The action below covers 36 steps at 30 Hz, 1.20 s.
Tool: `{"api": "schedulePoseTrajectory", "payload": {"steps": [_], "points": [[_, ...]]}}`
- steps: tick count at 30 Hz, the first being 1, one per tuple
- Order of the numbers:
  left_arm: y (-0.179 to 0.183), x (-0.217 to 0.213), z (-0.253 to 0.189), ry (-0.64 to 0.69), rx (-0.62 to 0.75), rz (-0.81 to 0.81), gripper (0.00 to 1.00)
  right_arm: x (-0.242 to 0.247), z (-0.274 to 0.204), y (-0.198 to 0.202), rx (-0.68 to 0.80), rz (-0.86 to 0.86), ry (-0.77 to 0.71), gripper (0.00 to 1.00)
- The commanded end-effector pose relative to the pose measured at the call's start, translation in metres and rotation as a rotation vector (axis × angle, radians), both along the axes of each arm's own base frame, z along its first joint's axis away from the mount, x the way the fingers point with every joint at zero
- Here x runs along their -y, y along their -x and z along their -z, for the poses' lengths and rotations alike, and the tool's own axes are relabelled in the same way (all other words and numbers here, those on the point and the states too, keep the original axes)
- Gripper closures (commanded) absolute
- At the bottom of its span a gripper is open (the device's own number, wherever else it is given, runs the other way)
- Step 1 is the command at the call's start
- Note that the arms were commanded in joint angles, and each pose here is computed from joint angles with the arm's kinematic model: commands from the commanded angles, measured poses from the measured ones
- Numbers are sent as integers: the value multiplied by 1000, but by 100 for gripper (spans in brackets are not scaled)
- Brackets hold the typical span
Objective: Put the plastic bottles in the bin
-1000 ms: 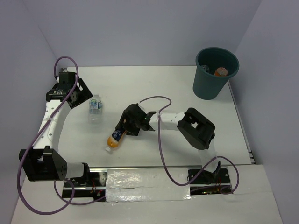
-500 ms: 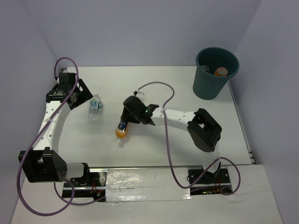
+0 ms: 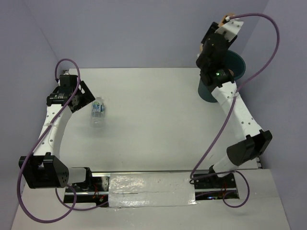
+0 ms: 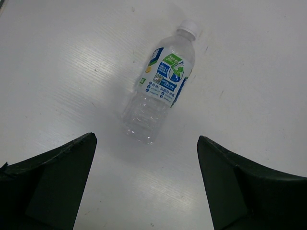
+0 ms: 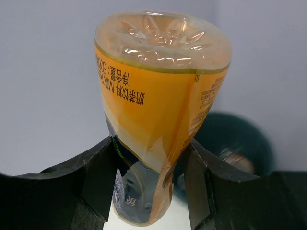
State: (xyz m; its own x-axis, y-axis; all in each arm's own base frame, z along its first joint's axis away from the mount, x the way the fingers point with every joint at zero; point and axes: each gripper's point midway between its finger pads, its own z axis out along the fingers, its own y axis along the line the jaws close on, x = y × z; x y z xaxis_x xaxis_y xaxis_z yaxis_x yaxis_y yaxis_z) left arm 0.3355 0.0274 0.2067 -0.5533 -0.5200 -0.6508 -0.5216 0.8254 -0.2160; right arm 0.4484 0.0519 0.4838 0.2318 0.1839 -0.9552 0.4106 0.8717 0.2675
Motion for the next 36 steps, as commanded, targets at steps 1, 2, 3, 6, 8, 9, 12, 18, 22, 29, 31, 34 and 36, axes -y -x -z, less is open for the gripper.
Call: {"api": "schedulePoseTrajectory", "payload": {"steps": [1,2,3,6,8,9,12,18,22,29,31,34,36], "points": [[-3,-1,-13,-5,44,2,1,64,-19,-5,16,224,34,62],[-4,0,-11,-1,35,1,1,72,-19,-8,19,240,30,62],[-4,0,-11,-1,32,3,1,80,-19,-11,22,255,27,62],[-7,2,-12,6,34,9,1,110,-9,-26,34,319,23,62],[-8,3,-12,12,36,11,1,128,11,-42,-3,357,32,62],[-9,4,-11,18,34,12,1,131,15,-48,8,350,5,61],[-10,5,-7,28,22,10,1,143,48,-61,-32,377,-8,61],[-12,5,-3,30,15,8,1,147,106,-74,-76,373,-21,48],[-11,3,0,23,3,5,1,136,113,-76,-69,311,-44,10],[-13,6,0,36,12,13,1,120,42,-42,74,245,-18,6],[-13,7,0,43,13,15,1,113,11,-30,128,210,-17,5],[-13,7,-2,41,21,10,1,82,-33,-15,198,65,8,6],[-14,6,-3,39,26,10,1,52,-38,-16,145,-52,37,6]]}}
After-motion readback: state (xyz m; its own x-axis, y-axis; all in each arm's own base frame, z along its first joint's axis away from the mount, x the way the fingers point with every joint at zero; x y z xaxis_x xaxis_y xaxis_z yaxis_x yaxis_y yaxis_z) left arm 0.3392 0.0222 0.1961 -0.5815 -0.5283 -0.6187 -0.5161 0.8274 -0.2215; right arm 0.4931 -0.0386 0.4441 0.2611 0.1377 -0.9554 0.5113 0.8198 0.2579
